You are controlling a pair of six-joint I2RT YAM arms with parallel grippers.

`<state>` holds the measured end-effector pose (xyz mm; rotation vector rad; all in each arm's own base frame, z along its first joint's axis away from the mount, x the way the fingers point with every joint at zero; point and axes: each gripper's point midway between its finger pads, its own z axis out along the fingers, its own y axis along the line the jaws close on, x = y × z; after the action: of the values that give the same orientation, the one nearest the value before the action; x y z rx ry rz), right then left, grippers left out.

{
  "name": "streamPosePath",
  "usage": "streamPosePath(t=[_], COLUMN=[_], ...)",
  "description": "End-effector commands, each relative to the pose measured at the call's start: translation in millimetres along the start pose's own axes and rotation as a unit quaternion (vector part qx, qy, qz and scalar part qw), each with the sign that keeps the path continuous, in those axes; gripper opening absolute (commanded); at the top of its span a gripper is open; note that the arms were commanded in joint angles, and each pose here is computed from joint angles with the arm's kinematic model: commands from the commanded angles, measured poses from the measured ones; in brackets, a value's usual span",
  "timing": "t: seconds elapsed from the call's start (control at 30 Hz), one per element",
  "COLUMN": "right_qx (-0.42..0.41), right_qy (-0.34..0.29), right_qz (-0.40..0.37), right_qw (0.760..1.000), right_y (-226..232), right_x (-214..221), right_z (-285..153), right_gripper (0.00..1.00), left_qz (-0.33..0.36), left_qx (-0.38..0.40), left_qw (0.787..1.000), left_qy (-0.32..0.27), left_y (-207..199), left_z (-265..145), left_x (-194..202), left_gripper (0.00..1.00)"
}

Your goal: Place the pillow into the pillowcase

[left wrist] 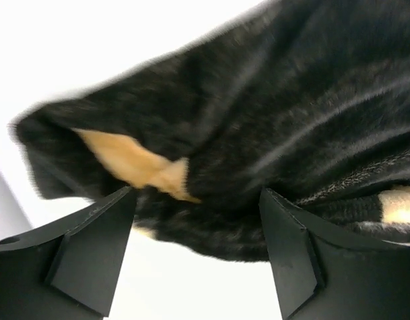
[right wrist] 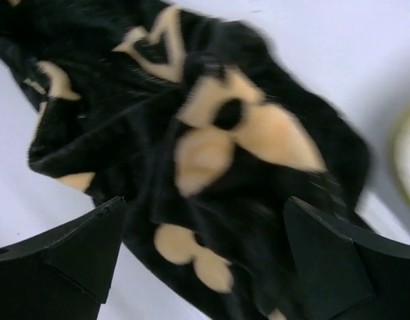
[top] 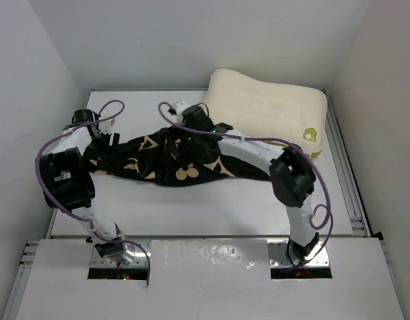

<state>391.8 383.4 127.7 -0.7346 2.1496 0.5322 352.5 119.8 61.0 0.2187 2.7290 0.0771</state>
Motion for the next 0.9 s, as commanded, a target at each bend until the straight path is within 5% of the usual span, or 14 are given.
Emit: streamPosePath(t=[0.0, 0.17, 0.27, 0.3, 0.4, 0.43, 0.57, 0.63, 0.87], right_qx=[-0.026, 0.046, 0.093, 0.102, 0.121, 0.122, 0.122, 0.122, 0.097], right_qy=[-0.017, 0.013, 0.028, 0.031, 0.006, -0.03, -0.1, -0.131, -0.225], right_qz=[-0.033, -0.031, -0.026, -0.022, -0.018, -0.015, 0.004, 0.004, -0.047], right_qw=[0.999, 0.998, 0.995, 0.994, 0.992, 0.992, 0.987, 0.984, 0.968], right_y=[34, 30, 14, 9, -6, -12, -35, -50, -86], right_x=[-14, 16, 28, 33, 18, -9, -71, -99, -174], right_z=[22, 80, 88, 86, 65, 49, -3, -30, -121], right_gripper=[0.98, 0.93, 0.58, 0.3, 0.0, 0.0, 0.0, 0.0, 0.0], left_qz=[-0.014, -0.072, -0.052, -0.043, -0.035, -0.044, -0.062, -0.072, -0.078], left_qx=[-0.053, -0.092, -0.074, -0.069, -0.047, -0.039, 0.008, 0.017, 0.028], left_qw=[0.998, 0.992, 0.992, 0.993, 0.995, 0.995, 0.995, 0.995, 0.996], left_qy=[0.013, 0.055, 0.087, 0.089, 0.086, 0.084, 0.073, 0.066, -0.027], left_y=[20, 65, 56, 49, 34, 31, 21, 23, 36], left_z=[2, 12, 31, 36, 47, 51, 63, 68, 36], left_x=[22, 60, 81, 80, 82, 82, 68, 58, -20], left_gripper=[0.74, 0.91, 0.92, 0.91, 0.85, 0.82, 0.38, 0.03, 0.0])
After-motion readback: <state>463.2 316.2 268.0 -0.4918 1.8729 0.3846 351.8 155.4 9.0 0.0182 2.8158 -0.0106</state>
